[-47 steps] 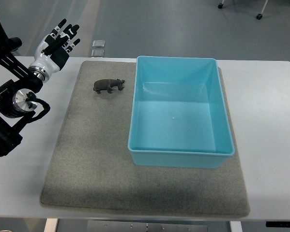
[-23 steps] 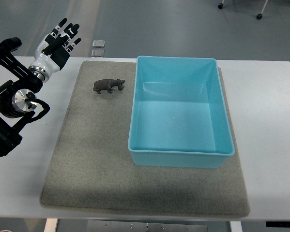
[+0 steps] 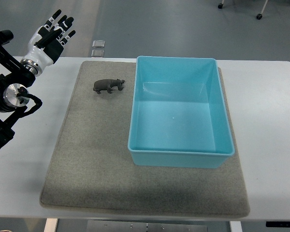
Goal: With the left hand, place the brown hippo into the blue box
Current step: 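Raise the left hand and open its fingers above the mat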
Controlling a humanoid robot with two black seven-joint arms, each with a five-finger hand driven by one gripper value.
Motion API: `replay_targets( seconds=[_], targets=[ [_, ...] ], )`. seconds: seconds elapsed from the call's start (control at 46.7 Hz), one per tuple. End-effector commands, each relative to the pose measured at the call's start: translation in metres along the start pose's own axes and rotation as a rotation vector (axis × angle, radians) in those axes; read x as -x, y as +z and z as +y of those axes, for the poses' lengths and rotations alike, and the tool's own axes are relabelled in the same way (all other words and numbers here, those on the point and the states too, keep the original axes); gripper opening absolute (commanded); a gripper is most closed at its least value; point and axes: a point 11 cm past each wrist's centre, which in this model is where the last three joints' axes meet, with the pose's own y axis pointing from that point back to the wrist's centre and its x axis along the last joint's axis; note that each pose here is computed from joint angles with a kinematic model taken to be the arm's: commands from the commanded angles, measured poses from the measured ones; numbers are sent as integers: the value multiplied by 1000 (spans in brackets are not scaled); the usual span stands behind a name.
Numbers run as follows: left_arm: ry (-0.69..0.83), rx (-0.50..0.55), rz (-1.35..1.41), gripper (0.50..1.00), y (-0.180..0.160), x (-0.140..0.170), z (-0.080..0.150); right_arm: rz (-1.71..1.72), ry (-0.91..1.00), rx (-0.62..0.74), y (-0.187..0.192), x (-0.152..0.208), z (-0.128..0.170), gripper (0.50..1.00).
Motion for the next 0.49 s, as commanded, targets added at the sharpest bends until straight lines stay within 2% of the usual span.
replay_targets(
  seconds=[0.0, 0.235, 0.471],
  targets=[
    [-10, 10, -42, 994, 10, -3, 0, 0, 0, 0, 0, 0, 0, 936],
    [-63, 2, -287, 992, 18, 2, -2, 0, 0, 0, 0, 0, 0, 936],
    [-90, -17, -401, 992, 16, 5, -2, 0, 0, 0, 0, 0, 0, 936]
  ],
)
